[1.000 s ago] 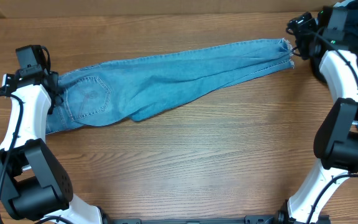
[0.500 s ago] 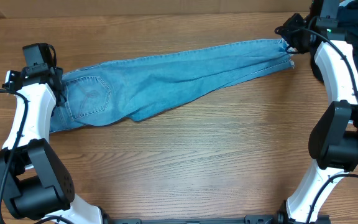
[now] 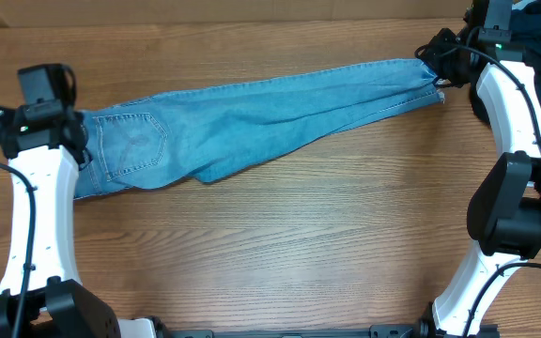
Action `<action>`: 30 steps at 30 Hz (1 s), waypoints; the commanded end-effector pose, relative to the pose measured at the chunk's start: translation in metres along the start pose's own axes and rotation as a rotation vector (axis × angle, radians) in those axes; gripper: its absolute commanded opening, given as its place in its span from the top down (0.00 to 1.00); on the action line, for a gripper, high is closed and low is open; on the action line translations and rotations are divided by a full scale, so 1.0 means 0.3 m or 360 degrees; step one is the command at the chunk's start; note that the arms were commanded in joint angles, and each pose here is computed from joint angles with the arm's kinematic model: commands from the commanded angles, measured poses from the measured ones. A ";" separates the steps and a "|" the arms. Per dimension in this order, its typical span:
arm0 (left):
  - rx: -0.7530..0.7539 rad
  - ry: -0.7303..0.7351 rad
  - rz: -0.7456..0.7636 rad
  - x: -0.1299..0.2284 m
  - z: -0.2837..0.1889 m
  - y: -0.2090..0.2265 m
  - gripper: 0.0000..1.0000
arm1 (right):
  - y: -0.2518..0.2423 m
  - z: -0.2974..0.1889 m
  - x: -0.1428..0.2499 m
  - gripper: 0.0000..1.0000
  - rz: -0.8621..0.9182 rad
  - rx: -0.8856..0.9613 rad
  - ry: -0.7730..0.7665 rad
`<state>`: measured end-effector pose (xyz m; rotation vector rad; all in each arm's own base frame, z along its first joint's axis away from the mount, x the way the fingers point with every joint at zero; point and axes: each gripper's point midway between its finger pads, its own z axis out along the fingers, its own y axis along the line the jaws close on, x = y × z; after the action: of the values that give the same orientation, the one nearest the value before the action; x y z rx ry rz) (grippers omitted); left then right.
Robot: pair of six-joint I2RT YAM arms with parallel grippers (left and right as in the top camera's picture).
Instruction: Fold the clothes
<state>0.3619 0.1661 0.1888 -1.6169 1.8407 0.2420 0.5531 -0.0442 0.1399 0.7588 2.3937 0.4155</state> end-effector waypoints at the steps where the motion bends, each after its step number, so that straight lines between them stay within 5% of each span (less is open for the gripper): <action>1: 0.0118 0.0131 0.0256 0.136 -0.011 -0.099 0.96 | 0.022 0.058 0.058 0.96 -0.0060 -0.0013 0.0095; 7: 0.0246 0.0156 0.0624 0.330 0.063 -0.243 0.96 | 0.019 0.147 0.179 0.96 -0.0063 0.0000 0.0281; 14: 0.0162 0.0433 0.0781 0.573 0.217 -0.213 0.96 | -0.007 0.141 0.232 0.96 -0.0045 0.0057 0.0379; 30: 0.0052 0.0484 0.0838 0.670 0.353 -0.164 0.96 | 0.062 0.287 0.404 0.96 -0.0164 0.0051 0.0515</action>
<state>0.4404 0.0516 0.0094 -1.1914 2.4518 0.2028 0.5239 0.0407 0.0354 0.6620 2.7428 0.4848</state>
